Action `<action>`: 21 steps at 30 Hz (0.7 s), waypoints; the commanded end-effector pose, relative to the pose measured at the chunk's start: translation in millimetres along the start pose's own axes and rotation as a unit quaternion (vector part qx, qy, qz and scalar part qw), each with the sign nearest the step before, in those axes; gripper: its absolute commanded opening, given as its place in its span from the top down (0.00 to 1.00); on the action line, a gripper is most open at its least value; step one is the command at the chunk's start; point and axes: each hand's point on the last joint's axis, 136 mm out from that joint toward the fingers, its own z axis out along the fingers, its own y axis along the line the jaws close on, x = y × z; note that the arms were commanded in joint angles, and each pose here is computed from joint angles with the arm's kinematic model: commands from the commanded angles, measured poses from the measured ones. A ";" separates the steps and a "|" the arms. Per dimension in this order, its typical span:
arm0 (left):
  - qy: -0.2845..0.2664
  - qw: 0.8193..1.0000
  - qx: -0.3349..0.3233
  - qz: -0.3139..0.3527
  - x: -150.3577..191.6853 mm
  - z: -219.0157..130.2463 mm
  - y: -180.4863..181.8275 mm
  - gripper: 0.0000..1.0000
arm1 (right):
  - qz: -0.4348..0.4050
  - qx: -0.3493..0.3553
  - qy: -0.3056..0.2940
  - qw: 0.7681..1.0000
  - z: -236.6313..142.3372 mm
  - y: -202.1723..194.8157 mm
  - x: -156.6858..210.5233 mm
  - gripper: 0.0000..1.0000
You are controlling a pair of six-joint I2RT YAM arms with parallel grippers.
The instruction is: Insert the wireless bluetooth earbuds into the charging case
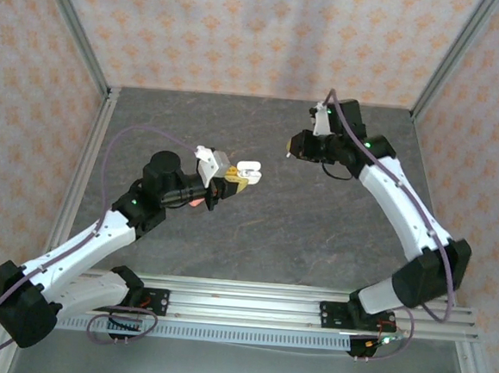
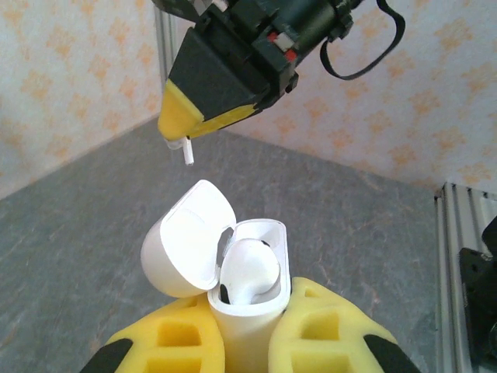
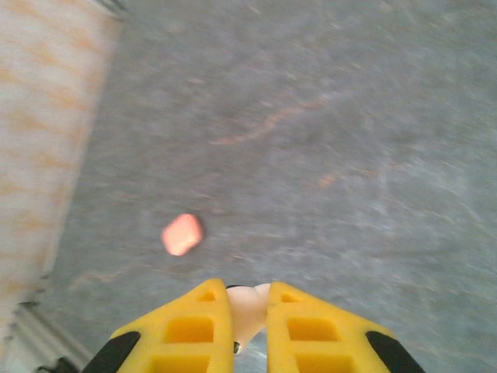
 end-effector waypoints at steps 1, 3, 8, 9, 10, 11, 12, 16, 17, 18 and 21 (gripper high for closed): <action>-0.031 0.999 0.037 0.008 -27.1 -1.1 -15.0 1.00 | -0.040 -0.130 -0.077 0.988 -37.4 61.0 -21.0 0.85; -0.040 0.998 0.043 0.010 -34.2 -2.2 -17.4 1.00 | -0.053 -0.168 -0.100 0.979 -52.8 78.5 -20.8 0.84; -0.045 0.997 0.056 0.006 -43.9 -2.4 -21.9 1.00 | -0.076 -0.218 -0.136 0.963 -84.1 102.9 -17.4 0.84; -0.046 0.997 0.057 0.005 -44.8 -2.3 -22.3 1.00 | -0.078 -0.225 -0.138 0.961 -87.9 105.4 -16.2 0.84; -0.048 0.997 0.058 0.005 -46.4 -2.2 -22.8 1.00 | -0.080 -0.232 -0.140 0.959 -91.5 108.6 -15.1 0.84; -0.050 0.997 0.059 0.005 -48.0 -2.2 -23.8 1.00 | -0.080 -0.239 -0.140 0.958 -93.7 110.7 -13.5 0.84; -0.050 0.997 0.060 0.005 -48.6 -2.2 -24.2 1.00 | -0.081 -0.243 -0.139 0.957 -95.4 112.1 -12.2 0.84; -0.050 0.997 0.063 0.006 -51.9 -2.1 -25.4 1.00 | -0.081 -0.253 -0.137 0.954 -101.5 116.6 -6.3 0.84; -0.049 0.997 0.064 0.004 -52.2 -2.2 -26.0 1.00 | -0.081 -0.255 -0.138 0.954 -102.9 117.0 -5.5 0.84; -0.050 0.997 0.064 0.004 -53.2 -2.5 -26.2 1.00 | -0.081 -0.257 -0.136 0.953 -104.1 118.1 -3.7 0.84; -0.048 0.997 0.064 0.004 -55.7 -2.9 -26.5 1.00 | -0.081 -0.260 -0.137 0.953 -108.6 119.6 -1.0 0.85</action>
